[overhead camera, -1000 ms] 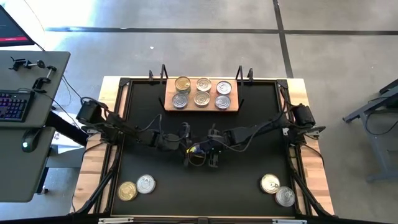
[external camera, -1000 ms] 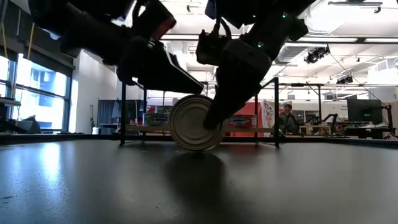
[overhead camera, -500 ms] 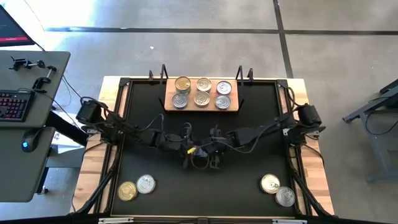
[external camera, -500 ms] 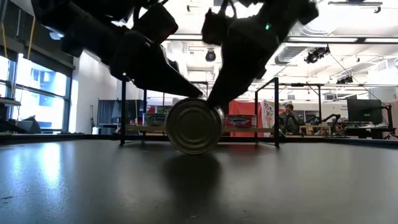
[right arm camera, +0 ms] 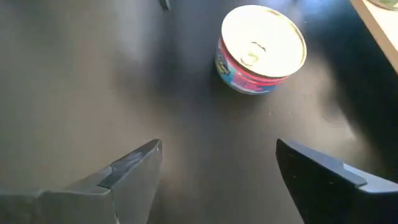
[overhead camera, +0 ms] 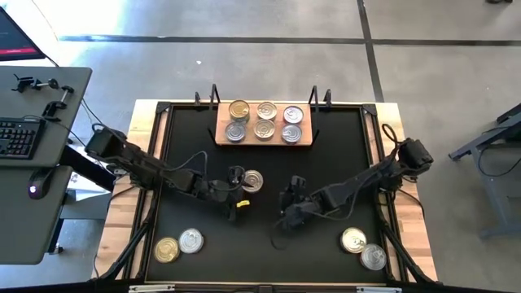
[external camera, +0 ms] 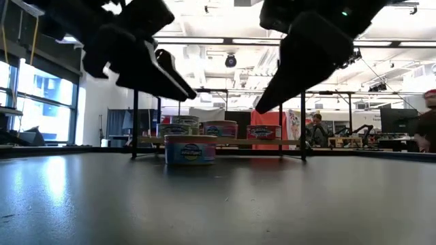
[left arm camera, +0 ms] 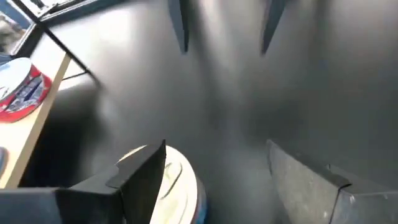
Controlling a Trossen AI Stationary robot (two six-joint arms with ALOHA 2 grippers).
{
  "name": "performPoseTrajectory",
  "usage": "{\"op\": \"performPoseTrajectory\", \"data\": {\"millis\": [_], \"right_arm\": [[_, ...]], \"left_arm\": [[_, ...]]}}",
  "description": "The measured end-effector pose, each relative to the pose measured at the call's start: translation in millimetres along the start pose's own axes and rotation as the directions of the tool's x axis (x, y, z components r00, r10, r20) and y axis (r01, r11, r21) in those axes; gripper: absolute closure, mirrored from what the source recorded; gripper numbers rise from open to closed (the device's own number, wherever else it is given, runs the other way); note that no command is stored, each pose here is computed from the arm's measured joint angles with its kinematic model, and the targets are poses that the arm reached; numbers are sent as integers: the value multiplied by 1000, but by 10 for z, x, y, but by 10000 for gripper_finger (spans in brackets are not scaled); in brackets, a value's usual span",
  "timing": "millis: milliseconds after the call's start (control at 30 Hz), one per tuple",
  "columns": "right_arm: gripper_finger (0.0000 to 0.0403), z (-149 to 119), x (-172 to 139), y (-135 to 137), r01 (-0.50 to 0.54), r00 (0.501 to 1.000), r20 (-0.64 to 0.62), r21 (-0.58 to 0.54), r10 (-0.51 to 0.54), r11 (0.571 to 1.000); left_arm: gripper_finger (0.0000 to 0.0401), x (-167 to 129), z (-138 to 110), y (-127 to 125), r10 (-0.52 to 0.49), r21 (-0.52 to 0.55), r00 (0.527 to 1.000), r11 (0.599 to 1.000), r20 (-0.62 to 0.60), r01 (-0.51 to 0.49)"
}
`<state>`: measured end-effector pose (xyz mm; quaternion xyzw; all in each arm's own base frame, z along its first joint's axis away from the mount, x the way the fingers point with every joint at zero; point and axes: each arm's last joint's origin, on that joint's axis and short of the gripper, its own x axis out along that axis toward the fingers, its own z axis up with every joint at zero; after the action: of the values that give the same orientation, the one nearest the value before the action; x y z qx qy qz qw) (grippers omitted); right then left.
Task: Stack canned seafood by type on shelf
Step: Stack the blue-pink tuna can on top of other blue-pink tuna can on the shelf
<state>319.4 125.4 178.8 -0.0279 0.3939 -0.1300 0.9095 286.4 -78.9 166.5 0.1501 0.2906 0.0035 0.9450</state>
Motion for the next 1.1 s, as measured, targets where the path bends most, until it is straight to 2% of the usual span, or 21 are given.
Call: {"op": "performPoseTrajectory", "data": {"millis": [167,333,467,767,833,1100], "right_arm": [[96,-75,-52,69,71,997,33,-21,-71,997],[96,-87,-88,99,142,987,77,-43,-139,989],[96,-87,-89,95,156,985,81,-64,-151,986],[96,-164,-160,105,176,984,42,-124,-172,977],[96,-187,-236,111,193,981,43,-125,-189,973],[96,-228,-623,158,255,961,137,-93,-241,963]], "left_arm": [[132,170,-102,-45,93,77,995,993,-24,-91],[143,352,-325,-101,223,191,966,962,-127,-197],[191,441,-423,-163,247,247,956,947,-157,-204],[378,506,-479,-208,269,289,948,933,-170,-213],[392,515,-455,-208,269,321,948,925,-170,-205],[400,544,-196,-214,237,442,959,885,-158,-146]]}}
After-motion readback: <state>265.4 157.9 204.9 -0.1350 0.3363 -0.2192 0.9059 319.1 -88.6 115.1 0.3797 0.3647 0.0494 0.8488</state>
